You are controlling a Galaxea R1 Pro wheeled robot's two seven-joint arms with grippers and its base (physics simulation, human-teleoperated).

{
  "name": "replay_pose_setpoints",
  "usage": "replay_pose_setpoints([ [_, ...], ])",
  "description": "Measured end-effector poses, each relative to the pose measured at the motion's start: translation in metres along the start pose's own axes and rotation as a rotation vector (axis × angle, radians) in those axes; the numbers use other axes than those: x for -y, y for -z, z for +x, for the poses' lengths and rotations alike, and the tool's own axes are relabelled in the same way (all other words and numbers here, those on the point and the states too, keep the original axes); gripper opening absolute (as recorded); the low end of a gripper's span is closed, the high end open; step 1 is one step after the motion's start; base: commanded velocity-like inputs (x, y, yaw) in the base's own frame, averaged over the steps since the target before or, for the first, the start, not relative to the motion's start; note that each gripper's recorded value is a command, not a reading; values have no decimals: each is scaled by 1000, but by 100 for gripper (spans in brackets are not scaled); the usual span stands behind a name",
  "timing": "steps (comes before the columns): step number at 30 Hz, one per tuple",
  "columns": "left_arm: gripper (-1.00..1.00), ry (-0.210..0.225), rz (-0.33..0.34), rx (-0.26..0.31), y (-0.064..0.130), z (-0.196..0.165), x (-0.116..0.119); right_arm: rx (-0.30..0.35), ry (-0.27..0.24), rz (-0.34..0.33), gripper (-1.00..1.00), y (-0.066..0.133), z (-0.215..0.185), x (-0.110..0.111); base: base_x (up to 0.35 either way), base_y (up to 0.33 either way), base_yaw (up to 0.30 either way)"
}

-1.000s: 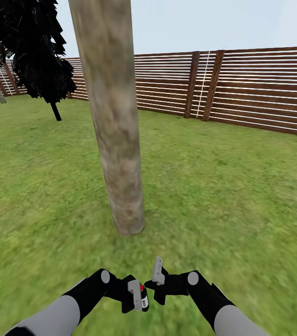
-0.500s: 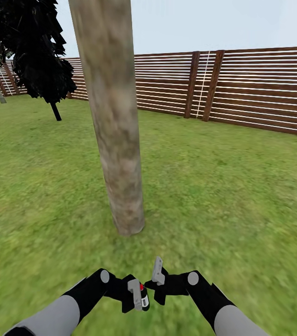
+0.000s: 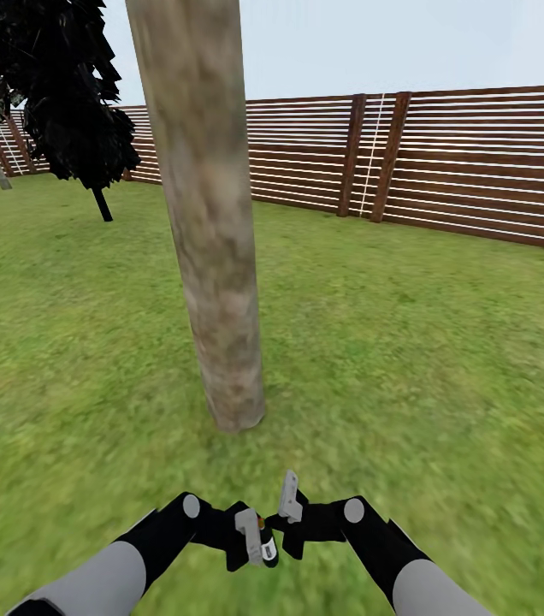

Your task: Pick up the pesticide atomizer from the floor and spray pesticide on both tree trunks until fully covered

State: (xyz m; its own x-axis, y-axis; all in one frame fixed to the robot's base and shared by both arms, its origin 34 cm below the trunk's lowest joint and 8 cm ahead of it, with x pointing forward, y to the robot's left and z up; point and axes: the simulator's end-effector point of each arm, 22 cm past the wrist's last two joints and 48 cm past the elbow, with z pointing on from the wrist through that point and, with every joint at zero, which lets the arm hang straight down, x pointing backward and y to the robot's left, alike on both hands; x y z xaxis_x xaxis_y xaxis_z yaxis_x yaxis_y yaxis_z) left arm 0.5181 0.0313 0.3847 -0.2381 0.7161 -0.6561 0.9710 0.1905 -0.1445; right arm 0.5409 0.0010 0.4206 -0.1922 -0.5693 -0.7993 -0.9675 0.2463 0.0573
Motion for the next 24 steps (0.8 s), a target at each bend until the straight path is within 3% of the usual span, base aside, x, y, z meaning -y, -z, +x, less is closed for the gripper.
replay_pose_setpoints([
  [6,-100,1,1,-5,0,3,1,0,0,0,-100,0,0,0,0,0,0],
  [10,-100,15,-11,-51,13,34,-5,0,0,0,-100,0,0,0,0,0,0],
  [13,-100,47,-53,-141,50,99,-22,-1,-1,-1,-100,0,1,0,0,0,0],
  [19,-100,74,-119,-245,112,176,-44,-18,-6,6,-100,5,11,2,0,0,0],
  [24,-100,101,-252,-323,146,227,-61,-107,-21,50,-100,45,67,24,0,0,0],
])
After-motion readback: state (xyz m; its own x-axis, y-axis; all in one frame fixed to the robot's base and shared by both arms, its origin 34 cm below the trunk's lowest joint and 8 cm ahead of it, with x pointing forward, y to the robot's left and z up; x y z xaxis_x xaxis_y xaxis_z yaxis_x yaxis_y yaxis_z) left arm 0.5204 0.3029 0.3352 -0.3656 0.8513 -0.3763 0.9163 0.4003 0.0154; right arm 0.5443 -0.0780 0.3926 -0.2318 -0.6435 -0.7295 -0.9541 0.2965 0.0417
